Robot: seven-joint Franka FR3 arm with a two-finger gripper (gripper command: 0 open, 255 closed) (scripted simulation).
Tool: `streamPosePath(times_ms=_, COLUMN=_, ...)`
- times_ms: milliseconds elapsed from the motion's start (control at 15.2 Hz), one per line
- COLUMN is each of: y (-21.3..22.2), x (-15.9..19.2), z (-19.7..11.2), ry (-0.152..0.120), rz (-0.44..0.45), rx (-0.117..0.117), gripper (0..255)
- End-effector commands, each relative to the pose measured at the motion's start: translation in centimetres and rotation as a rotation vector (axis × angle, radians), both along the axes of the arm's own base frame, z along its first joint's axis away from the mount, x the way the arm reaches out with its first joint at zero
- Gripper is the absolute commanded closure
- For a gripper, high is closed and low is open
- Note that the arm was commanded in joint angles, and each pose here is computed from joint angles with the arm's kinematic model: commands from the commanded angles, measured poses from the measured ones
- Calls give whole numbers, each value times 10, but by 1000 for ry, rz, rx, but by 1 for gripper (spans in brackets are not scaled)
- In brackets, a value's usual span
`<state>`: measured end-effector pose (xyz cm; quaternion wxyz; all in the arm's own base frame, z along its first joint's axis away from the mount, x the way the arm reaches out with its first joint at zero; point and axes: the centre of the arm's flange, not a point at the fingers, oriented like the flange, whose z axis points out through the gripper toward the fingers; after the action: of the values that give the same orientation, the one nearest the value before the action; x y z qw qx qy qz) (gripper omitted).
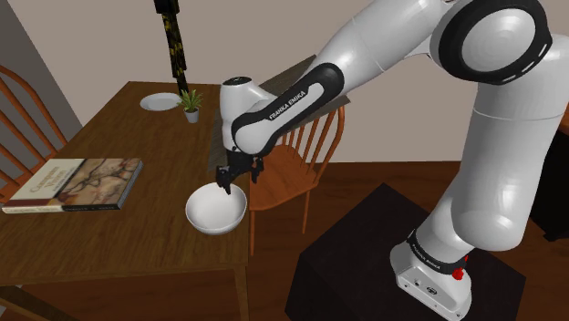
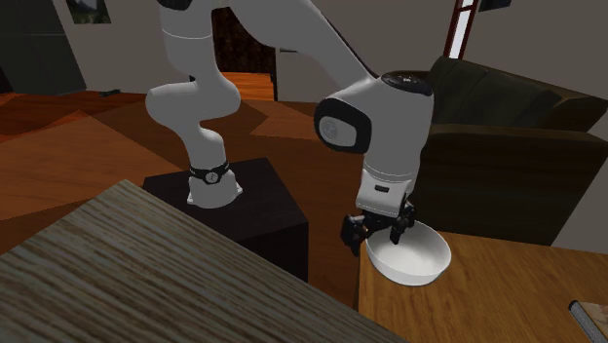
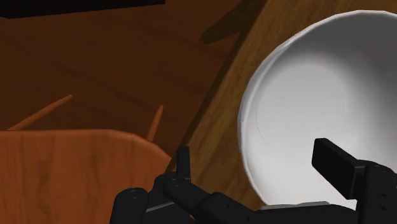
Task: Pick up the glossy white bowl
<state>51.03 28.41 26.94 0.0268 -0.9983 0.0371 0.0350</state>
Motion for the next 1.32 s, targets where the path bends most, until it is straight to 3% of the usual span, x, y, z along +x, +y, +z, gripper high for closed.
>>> streamPosePath(times_ms=0, y=1, x=-1, z=-8, ry=0, rz=0, rx=0, gripper=0)
streamPosePath(times_ms=66, y=1, x=-1, z=-8, ry=0, rz=0, rx=0, gripper=0)
streamPosePath(times_ms=132, y=1, x=-1, z=-9, ry=0, rz=0, rx=0, gripper=255)
streamPosePath(times_ms=726, y=1, x=-1, z=-8, ry=0, rz=0, rx=0, gripper=255)
streamPosePath(times_ms=1254, y=1, x=-1, z=34, ry=0, rz=0, rx=0, gripper=255)
